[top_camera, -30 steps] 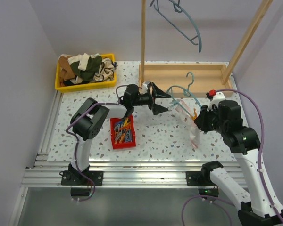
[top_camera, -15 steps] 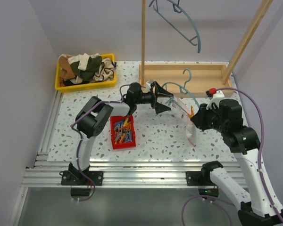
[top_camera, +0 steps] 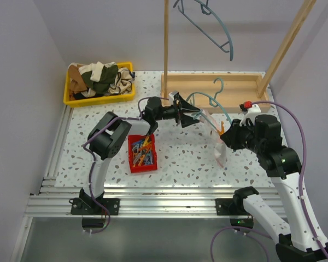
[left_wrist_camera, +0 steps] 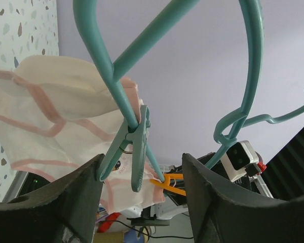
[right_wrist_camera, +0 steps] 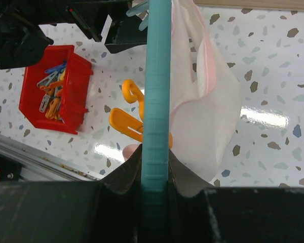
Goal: Remove the underwear clipped to the hanger
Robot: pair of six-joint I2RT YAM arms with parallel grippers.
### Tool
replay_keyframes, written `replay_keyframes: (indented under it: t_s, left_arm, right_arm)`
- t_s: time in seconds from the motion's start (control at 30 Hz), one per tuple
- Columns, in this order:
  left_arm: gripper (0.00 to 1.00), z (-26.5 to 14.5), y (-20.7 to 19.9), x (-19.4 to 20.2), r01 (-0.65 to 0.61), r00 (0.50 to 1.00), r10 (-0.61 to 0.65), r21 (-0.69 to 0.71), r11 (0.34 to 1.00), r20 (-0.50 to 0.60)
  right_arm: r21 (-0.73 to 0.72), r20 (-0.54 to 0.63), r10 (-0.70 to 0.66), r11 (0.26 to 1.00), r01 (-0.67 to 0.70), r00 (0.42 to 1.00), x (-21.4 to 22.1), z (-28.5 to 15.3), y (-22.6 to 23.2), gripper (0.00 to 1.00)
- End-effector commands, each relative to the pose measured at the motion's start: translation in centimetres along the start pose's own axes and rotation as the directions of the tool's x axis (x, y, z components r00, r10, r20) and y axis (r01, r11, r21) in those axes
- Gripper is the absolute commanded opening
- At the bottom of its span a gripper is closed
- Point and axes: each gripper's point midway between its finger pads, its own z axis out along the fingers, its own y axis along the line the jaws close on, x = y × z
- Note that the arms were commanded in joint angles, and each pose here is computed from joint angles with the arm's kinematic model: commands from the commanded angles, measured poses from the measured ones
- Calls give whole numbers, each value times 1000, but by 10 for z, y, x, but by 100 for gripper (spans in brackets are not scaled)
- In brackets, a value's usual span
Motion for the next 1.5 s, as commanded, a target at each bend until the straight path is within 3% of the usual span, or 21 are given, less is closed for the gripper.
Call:
replay_keyframes:
  t_s: [0.0,0.37,0.47,0.57,0.6,0.63,0.9,1.07,1.13,1.17,1.23,1.27,1.3,1.33,1.37,1.47]
  left_arm:
    - [64,-3,-17,5,-45,999,47,74,996,-17]
    - [43,-7,-12,4,-34,999,35,74,997,-16]
    - [31,-7,-11,3,-37,999,38,75,997,-15]
    - [14,-7,-10,4,-41,999,42,75,996,-19]
    - [3,-8,-10,3,-41,999,43,74,996,-17]
    - [0,-8,-11,4,-45,999,47,75,996,-19]
    - [0,-17,-11,15,-116,992,117,44,992,-40]
    - [0,-48,-6,24,-223,975,222,-33,974,-32]
    - [0,-72,-1,12,-221,974,224,-86,972,30]
    - [0,-85,-14,12,-312,945,319,-95,945,68]
    - [0,-124,6,-12,-250,941,293,-241,938,167]
    - [0,-140,-9,-20,-364,877,433,-297,883,210]
    - [0,-158,2,-26,-306,879,413,-382,872,237]
    - [0,-183,-6,-44,-307,842,449,-419,855,298]
    - [0,-197,-20,-51,-349,799,508,-442,827,321]
    - [0,-243,-35,-85,-320,758,510,-449,834,407]
  right_arm:
    - [-38,54,2,999,0,999,-12,0,8,0]
    - [-51,49,-3,999,5,999,-13,0,11,0]
    - [-50,48,-5,999,7,999,-12,0,10,0]
    - [-50,48,-9,999,11,999,-12,0,10,0]
    - [-47,50,-10,999,13,999,-13,0,10,0]
    - [-47,49,-9,999,12,999,-12,0,10,0]
    - [94,50,11,995,-16,999,-11,2,-15,0]
    - [155,54,24,987,-32,998,-11,3,-26,0]
    - [153,54,29,987,-37,998,-11,3,-25,0]
    - [151,55,30,988,-38,998,-12,3,-25,0]
    - [152,52,31,988,-38,998,-10,4,-25,0]
    - [152,54,32,988,-40,998,-10,4,-25,0]
    - [149,48,30,988,-37,998,-10,5,-25,0]
    - [144,46,30,989,-37,998,-10,5,-24,0]
    - [143,46,29,989,-35,999,-10,6,-24,0]
    - [128,38,31,991,-35,999,-10,9,-22,0]
